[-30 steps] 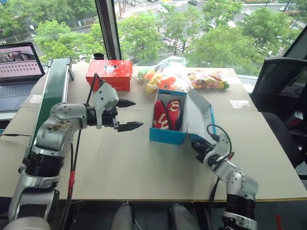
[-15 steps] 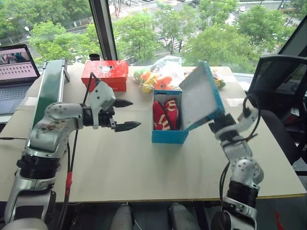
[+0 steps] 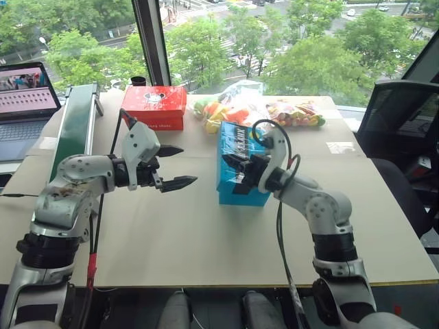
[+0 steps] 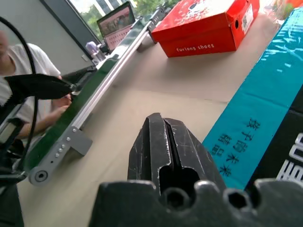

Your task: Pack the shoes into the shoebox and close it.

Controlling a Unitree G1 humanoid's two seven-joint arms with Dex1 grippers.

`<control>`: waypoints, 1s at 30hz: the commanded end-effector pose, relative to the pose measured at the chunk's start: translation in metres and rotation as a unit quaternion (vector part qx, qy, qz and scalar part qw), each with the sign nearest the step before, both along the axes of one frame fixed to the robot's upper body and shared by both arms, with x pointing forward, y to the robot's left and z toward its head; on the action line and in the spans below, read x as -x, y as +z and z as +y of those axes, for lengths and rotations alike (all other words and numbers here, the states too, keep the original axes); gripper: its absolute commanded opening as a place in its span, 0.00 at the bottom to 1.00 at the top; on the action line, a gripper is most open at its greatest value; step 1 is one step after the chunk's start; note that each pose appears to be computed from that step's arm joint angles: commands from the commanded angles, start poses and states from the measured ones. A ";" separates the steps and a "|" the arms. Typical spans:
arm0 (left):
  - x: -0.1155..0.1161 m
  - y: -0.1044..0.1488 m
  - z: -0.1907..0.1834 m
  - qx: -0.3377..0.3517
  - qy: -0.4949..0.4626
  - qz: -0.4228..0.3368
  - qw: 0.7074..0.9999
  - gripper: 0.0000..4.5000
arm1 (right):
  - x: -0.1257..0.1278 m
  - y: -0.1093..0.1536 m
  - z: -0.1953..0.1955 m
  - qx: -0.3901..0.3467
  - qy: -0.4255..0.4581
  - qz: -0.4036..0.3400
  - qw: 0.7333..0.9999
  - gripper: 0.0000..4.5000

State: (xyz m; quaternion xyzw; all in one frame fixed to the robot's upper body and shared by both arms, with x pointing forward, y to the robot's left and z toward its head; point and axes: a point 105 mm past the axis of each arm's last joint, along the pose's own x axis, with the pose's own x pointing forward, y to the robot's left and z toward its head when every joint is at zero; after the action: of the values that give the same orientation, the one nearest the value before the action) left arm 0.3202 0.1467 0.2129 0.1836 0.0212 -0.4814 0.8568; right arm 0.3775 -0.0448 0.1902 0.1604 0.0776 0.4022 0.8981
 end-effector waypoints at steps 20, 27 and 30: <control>0.022 -0.003 0.002 0.042 0.064 -0.025 0.997 1.00 | -0.068 -0.045 -0.006 0.147 0.006 -0.038 0.988 0.01; 0.017 -0.013 -0.003 0.053 0.065 -0.018 0.996 1.00 | -0.042 0.022 -0.047 0.153 0.000 -0.177 0.972 0.34; 0.016 -0.026 -0.004 0.036 0.077 -0.038 0.996 1.00 | -0.021 0.024 -0.083 0.195 -0.048 -0.193 0.961 0.55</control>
State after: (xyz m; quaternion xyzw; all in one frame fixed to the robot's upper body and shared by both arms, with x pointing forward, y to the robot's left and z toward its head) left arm 0.3056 0.1454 0.1836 0.1538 0.0094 -0.4130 0.8976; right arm 0.4089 -0.1202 0.1920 -0.0794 0.0055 0.3739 0.9240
